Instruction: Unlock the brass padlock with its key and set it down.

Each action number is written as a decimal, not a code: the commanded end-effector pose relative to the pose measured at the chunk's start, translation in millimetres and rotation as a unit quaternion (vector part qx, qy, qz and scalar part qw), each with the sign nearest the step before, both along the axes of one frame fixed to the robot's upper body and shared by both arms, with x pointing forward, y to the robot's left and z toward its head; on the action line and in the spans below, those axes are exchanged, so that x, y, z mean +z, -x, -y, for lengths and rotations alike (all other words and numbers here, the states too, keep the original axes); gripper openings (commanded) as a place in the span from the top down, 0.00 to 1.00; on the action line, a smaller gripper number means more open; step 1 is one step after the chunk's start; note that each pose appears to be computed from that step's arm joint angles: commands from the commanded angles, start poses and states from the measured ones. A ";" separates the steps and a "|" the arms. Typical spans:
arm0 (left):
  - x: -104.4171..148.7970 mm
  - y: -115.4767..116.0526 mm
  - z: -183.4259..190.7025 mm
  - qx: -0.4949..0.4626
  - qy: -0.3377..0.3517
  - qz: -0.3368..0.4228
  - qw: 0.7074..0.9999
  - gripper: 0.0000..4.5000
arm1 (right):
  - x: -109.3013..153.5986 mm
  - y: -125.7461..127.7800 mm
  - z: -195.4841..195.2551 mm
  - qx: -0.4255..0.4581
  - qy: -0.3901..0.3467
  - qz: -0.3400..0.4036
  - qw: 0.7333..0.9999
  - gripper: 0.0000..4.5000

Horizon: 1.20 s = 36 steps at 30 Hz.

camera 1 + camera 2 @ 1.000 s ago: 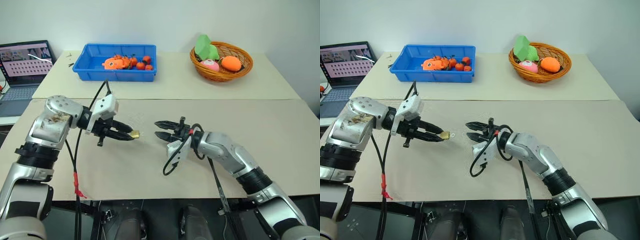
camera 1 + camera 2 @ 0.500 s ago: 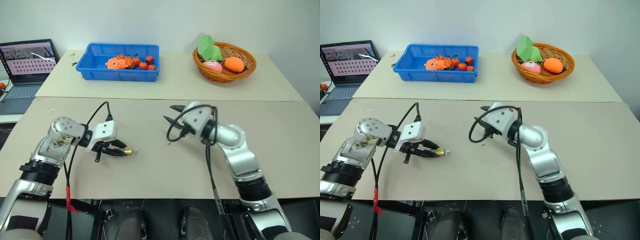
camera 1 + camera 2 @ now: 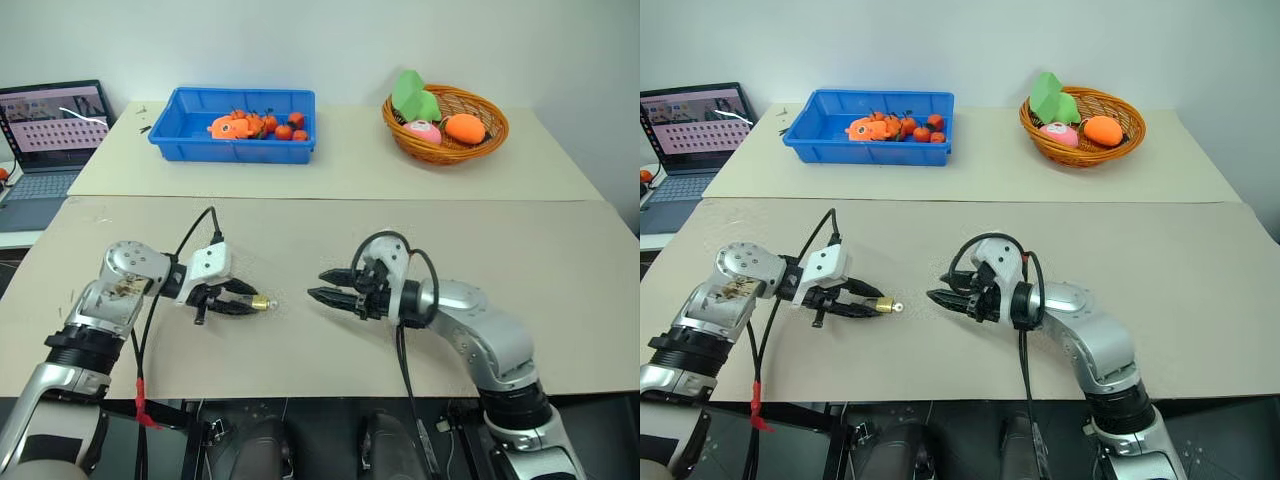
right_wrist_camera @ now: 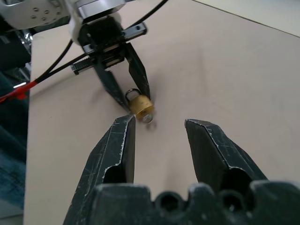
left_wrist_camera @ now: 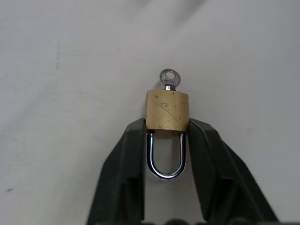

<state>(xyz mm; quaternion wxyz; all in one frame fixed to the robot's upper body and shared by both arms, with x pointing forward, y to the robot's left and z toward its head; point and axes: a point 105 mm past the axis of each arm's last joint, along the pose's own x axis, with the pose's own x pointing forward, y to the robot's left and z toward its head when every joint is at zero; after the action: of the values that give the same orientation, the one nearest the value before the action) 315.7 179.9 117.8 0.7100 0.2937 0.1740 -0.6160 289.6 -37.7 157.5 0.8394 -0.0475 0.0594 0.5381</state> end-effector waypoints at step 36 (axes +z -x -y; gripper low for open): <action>-18.8 -13.5 6.9 0.007 -0.008 -0.014 1.000 0.33 | 26.8 -12.8 4.5 -0.041 -0.001 0.075 0.996 0.51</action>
<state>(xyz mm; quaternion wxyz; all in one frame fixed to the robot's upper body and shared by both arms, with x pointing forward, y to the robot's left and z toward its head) 330.1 163.1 111.2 0.7107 0.2829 0.1530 -0.6257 302.5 -41.8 164.9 0.8614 -0.0772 0.0391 0.5005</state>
